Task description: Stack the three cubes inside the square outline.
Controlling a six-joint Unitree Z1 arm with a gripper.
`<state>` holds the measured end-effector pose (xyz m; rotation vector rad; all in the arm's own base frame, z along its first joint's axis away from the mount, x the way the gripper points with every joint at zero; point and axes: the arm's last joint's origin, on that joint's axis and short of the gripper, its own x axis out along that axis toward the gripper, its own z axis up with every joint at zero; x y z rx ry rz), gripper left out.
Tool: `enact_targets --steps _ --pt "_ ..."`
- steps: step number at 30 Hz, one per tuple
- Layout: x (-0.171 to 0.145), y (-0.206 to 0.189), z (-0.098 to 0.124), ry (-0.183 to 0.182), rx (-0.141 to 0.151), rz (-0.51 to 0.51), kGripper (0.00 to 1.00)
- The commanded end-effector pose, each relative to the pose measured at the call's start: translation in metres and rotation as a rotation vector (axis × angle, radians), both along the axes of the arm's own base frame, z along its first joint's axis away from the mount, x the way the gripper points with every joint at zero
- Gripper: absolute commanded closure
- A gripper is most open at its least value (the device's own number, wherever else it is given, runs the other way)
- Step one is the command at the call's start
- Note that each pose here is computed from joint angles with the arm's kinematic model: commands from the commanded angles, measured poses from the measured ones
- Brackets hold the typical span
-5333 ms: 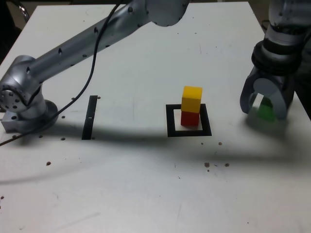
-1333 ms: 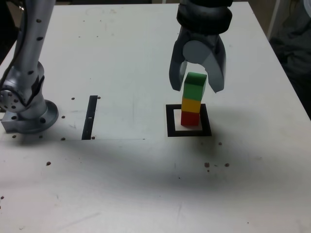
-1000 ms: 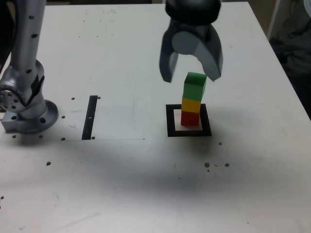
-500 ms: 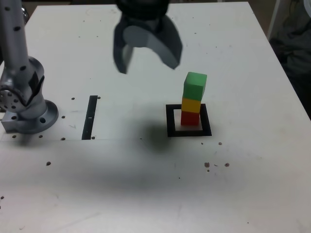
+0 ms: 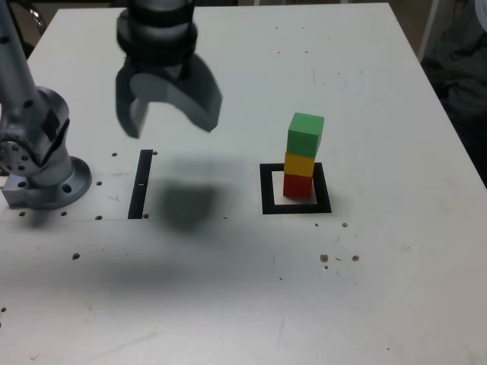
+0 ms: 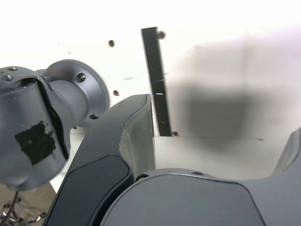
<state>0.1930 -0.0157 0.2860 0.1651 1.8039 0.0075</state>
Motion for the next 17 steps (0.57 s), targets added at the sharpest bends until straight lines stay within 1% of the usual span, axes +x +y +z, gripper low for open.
enact_targets --steps 1,9,17 --pt "-0.006 0.001 -0.006 -0.005 -0.007 0.010 0.00" --pt "-0.029 0.001 -0.040 0.006 -0.032 0.042 0.00" --pt "-0.042 0.002 -0.056 0.014 -0.043 0.055 0.00"
